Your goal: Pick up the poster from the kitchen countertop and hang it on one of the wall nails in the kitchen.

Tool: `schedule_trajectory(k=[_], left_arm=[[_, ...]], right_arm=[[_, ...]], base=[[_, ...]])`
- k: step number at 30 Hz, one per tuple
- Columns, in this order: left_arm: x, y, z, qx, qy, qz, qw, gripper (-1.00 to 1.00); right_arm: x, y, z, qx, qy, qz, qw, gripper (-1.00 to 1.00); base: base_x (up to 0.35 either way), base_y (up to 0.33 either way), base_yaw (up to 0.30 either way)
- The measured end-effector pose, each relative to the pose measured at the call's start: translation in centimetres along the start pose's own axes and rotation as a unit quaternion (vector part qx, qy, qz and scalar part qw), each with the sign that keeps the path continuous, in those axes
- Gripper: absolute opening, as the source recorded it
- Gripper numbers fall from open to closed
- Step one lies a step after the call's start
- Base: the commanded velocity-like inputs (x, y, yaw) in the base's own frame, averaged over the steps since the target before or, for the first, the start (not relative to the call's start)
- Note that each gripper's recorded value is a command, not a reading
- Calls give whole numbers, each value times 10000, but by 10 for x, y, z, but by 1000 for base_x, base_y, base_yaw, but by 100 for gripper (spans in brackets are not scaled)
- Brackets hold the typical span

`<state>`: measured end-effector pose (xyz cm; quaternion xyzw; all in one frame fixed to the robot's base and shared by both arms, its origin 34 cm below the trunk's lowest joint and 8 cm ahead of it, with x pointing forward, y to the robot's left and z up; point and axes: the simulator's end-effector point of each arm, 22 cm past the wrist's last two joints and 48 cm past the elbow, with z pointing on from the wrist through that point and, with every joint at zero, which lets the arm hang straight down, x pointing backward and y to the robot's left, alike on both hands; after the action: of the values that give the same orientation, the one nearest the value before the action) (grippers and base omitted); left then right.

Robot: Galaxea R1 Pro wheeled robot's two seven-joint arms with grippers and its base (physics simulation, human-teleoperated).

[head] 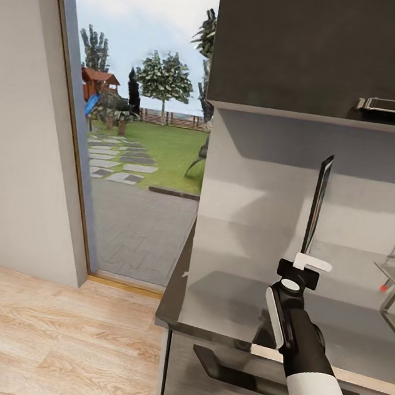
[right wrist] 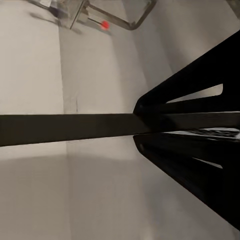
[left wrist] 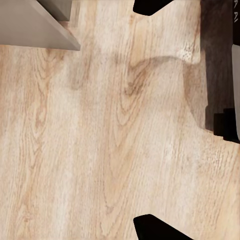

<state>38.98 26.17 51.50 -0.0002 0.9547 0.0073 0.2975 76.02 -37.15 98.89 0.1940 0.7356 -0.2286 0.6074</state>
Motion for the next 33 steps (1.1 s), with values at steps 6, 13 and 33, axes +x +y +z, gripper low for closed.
schedule_trajectory(k=[6, 13, 33], left_arm=[[0, 1, 0, -5, 1, 4, 10000, 100], [0, 0, 0, -3, 1, 2, 10000, 100], [0, 1, 0, -6, 3, 4, 10000, 100]], right_arm=[[-13, -2, -3, 10, -113, 94, 9999, -100], [-18, -2, -5, 5, -149, 127, 9998, -100], [-18, -2, -5, 1, -143, 131, 9998, -100]], base=[[0, 0, 0], [-1, 0, 0], [-205, 0, 0]])
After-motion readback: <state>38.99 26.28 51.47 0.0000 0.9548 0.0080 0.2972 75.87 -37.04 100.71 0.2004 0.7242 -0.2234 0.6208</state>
